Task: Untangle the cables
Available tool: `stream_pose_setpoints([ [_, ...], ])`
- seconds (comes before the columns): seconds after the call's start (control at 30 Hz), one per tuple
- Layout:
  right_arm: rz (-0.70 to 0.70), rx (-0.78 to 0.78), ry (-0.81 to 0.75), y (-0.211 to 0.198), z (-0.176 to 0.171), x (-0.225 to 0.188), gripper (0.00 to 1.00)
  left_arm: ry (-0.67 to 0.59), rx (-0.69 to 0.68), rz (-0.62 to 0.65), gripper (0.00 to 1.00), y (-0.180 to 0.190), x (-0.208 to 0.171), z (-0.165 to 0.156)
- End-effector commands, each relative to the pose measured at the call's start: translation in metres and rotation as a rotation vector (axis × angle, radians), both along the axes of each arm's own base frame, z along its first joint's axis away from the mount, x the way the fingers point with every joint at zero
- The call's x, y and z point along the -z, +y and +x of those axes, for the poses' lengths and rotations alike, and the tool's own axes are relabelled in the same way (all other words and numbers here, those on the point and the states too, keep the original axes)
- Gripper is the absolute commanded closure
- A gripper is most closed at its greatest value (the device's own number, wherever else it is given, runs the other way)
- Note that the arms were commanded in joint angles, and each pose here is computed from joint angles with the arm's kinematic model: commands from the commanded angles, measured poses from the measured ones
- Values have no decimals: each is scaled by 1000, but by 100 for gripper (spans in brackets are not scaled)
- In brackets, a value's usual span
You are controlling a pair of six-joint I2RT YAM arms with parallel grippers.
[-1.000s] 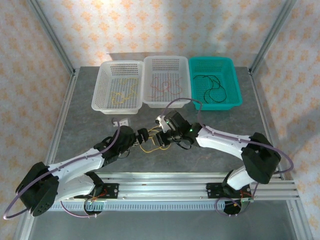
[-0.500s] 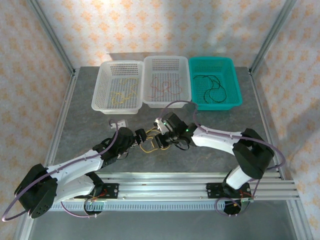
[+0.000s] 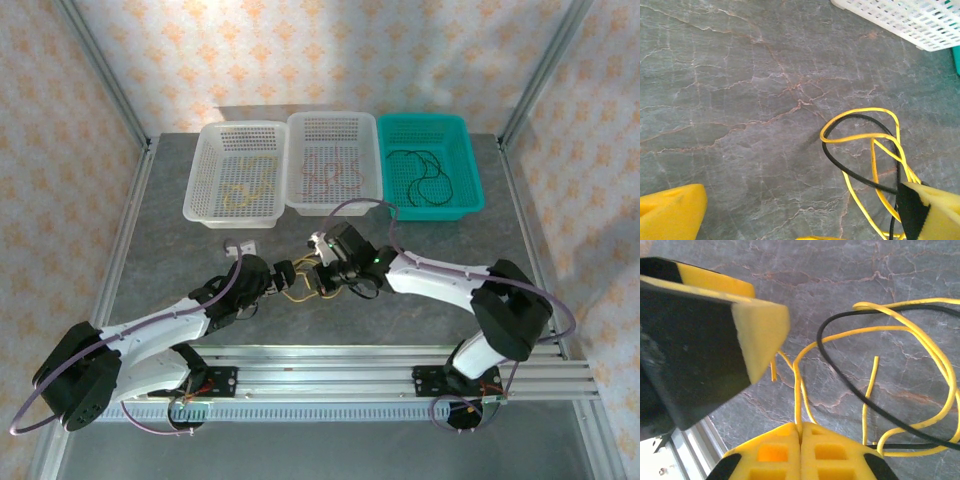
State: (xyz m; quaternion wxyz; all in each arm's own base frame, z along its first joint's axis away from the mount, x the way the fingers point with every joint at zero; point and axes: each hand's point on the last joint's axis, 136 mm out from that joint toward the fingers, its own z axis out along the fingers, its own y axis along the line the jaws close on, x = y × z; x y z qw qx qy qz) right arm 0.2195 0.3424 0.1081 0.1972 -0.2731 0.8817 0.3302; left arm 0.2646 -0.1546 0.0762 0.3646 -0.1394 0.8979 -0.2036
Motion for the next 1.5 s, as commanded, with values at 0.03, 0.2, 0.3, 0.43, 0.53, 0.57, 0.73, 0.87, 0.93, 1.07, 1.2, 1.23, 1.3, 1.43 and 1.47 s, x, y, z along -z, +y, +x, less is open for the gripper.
stream_pose_setpoints([
  [0.03, 66, 7, -78, 2, 10, -39, 99, -53, 79, -24, 2, -15, -11, 4],
  [0.2, 76, 29, -109, -5, 15, -54, 100, -30, 82, -10, 3, -15, -1, 2],
  [0.3, 59, 63, -138, -13, 21, -61, 100, -26, 62, -4, 3, -10, 4, 1],
  [0.43, 73, 109, -184, -24, 31, -82, 100, -13, 59, 6, 3, -9, 11, 0],
  [0.53, 88, 111, -198, -27, 34, -94, 100, 1, 52, 18, 3, -7, 16, 0],
  [0.57, 94, 107, -203, -28, 34, -98, 100, 4, 49, 22, 3, -7, 17, 1],
  [0.73, 128, 97, -220, -30, 33, -116, 100, 35, 35, 50, 3, -6, 25, 3],
  [0.87, 160, 94, -235, -32, 32, -130, 100, 64, 34, 67, 3, -6, 34, 3],
  [0.93, 163, 104, -250, -35, 33, -137, 100, 74, 34, 69, 3, -6, 38, 3],
  [1.07, 161, 129, -291, -42, 37, -150, 100, 86, 38, 72, 3, -7, 42, 2],
  [1.2, 156, 142, -312, -46, 39, -156, 100, 83, 38, 73, 3, -7, 42, 3],
  [1.23, 144, 144, -312, -46, 40, -153, 100, 80, 38, 73, 3, -7, 41, 3],
  [1.3, 119, 143, -300, -47, 41, -144, 100, 58, 48, 68, 3, -10, 32, 7],
  [1.43, 95, 163, -280, -47, 45, -129, 100, -27, 81, 50, 3, -17, 3, 15],
  [1.47, 91, 177, -278, -48, 47, -128, 100, -45, 86, 46, 4, -17, -3, 16],
])
